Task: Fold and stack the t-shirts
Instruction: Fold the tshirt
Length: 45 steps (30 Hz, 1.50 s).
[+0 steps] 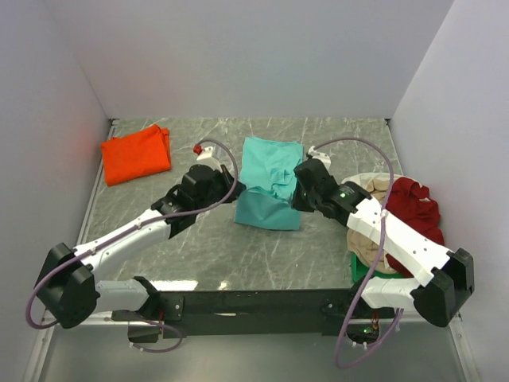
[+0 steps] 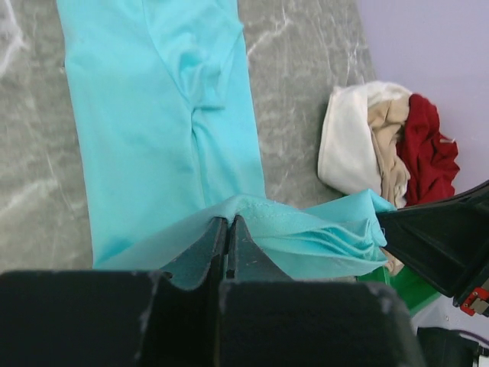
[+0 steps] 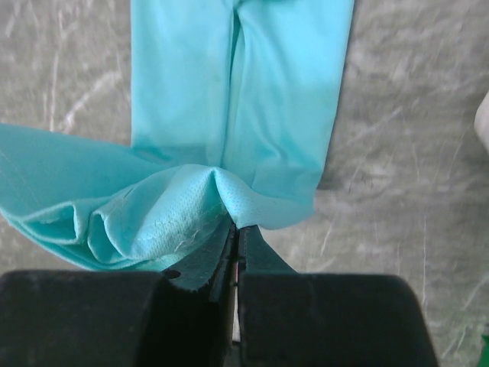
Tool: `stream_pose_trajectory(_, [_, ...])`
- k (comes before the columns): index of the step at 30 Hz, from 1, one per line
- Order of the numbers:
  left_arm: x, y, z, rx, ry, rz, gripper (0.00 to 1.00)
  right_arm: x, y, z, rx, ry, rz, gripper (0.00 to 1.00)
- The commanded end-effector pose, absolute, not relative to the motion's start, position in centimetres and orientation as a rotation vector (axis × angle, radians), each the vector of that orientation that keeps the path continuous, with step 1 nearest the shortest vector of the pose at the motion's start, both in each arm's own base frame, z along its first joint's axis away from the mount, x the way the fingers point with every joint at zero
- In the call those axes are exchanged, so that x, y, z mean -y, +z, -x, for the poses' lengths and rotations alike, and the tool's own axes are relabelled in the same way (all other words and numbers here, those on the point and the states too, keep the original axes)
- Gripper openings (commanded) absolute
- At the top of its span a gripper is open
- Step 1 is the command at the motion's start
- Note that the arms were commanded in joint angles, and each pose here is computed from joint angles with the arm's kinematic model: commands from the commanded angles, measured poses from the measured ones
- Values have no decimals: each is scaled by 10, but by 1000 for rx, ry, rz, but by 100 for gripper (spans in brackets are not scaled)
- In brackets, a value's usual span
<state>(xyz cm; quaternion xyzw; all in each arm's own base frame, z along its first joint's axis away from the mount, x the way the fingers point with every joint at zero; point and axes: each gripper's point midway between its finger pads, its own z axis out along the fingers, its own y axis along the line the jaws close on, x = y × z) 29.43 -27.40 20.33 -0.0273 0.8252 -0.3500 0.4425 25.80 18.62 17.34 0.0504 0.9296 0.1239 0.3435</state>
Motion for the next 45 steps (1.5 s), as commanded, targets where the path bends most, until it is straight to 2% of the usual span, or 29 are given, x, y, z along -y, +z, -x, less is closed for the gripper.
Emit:
stream_pose_trajectory(1, [282,234,-317,-1949,-939,8,0,-191,204,-287,-2323,347,-124,0])
stream_pose_trajectory(24, [296,202,-422,-1996,-1029,-53,0,-169,190,-392,-2330,302,-193,0])
stream_pose_trajectory(34, [295,169,-465,-2055,-1052,-37,0,-166,148,-438,-2411,331,-201,0])
stream_pose_trajectory(45, [292,122,-493,-2127,-1059,-34,0,-165,105,-461,-2485,339,-209,0])
